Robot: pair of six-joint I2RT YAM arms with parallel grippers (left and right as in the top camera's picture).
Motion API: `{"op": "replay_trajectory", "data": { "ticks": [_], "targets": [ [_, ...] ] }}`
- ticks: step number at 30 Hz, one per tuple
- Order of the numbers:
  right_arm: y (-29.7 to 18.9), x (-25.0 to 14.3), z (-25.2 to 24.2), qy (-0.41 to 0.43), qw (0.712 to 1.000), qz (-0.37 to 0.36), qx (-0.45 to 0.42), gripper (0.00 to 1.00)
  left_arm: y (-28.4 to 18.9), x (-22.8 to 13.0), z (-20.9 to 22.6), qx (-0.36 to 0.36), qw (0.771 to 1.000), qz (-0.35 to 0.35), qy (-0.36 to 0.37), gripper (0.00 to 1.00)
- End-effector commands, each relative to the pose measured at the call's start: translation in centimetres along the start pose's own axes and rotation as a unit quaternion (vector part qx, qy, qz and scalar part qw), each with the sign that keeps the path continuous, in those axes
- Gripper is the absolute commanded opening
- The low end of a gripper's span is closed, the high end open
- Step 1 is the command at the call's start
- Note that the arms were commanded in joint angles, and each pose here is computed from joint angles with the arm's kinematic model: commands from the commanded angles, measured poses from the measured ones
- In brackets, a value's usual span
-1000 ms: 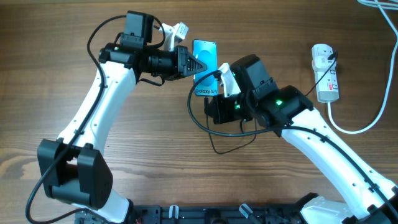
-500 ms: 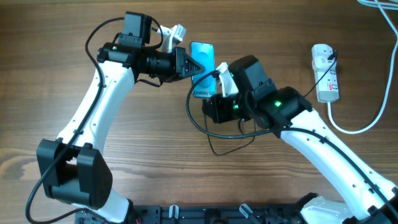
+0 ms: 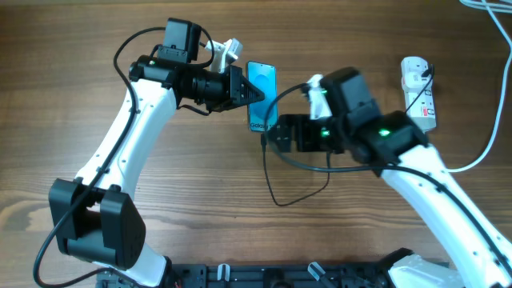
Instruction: Plug charger to phone and switch on socket
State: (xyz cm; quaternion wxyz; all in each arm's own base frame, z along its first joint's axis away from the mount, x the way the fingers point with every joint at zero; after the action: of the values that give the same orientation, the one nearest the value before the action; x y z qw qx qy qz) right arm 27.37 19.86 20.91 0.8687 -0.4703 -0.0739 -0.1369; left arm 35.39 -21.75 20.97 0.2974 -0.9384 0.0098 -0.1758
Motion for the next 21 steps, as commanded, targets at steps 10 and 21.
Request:
{"op": "replay_trajectory", "data": {
  "ticks": [10, 21],
  "targets": [
    [-2.4, 1.2, -2.4, 0.085, 0.996, -0.023, -0.024, 1.0, 4.3, -4.0, 6.4, 0.101, 0.988, 0.081, -0.087, 0.04],
    [-1.3, 1.0, -3.5, 0.104, 0.993, -0.006, -0.05, 1.0, 9.9, -5.1, 9.4, 0.13, 0.983, 0.118, -0.048, 0.04]
  ]
}}
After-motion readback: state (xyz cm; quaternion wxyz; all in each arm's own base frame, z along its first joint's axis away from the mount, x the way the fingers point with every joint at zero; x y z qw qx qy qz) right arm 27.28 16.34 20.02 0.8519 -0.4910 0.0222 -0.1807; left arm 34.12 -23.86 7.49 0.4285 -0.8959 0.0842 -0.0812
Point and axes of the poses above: each gripper's point midway between its finger pads, its own y axis out along the fingers, its own z axis along the line the jaws close on, x = y × z, the point moved 1 cm from there along -y, back along the fingers, and after that the axes turned 11 degrees about y, right-handed, at the moved point
